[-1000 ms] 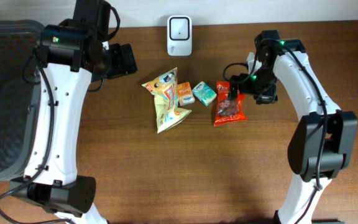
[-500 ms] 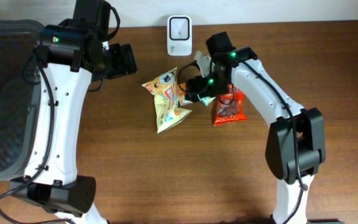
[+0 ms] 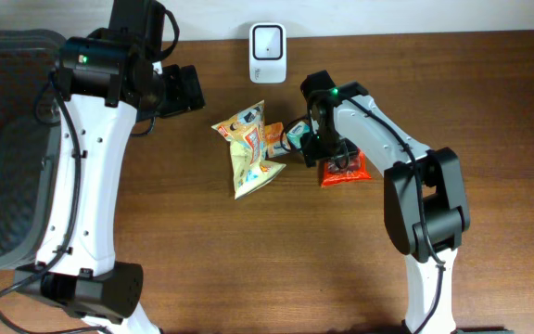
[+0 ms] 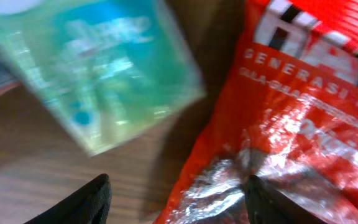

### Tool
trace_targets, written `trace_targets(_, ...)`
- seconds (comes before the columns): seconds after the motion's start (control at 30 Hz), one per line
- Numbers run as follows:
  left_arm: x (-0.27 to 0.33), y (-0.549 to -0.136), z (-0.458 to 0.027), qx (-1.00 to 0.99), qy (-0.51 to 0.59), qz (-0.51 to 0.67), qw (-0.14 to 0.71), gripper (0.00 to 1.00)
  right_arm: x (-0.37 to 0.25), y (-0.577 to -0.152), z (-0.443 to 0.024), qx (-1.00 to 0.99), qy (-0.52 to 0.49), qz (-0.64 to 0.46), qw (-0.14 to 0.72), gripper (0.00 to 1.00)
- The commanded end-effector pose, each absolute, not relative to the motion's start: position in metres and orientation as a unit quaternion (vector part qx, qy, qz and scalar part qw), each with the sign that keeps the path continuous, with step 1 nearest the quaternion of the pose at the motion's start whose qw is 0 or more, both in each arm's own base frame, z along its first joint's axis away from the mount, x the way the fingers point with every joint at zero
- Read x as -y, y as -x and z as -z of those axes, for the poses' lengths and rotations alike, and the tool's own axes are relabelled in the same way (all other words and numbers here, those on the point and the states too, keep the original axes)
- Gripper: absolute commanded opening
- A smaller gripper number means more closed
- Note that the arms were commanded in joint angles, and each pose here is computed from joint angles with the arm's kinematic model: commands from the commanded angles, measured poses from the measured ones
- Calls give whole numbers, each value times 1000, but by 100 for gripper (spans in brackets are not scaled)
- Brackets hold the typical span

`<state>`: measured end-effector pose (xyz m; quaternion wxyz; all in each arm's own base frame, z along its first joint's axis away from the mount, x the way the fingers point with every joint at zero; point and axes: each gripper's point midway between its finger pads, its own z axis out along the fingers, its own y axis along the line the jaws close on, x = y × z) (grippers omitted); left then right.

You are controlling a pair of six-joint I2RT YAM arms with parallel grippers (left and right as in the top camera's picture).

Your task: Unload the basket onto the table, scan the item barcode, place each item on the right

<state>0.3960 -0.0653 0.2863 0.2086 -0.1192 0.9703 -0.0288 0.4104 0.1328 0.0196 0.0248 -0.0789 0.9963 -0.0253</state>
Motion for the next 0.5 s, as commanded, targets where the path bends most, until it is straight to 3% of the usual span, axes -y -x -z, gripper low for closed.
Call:
trace_targets(0.0,66,-395,-289,-969,123,34,211,99,-115,-410,-6,-995,52,77,26,68)
trace_targets(0.23,66,-395,-289,-969,123,34,211,99,-82,-412,-7,-984,5,169,46,61)
trace_targets(0.33,66,-395,-289,-969,123,34,211,99,-62,-414,-16,-971,-20,229,63,61)
trace_targets(0.47,66,-395,-289,-969,123,34,211,99,-61,-413,-10,-969,-64,227,75,61)
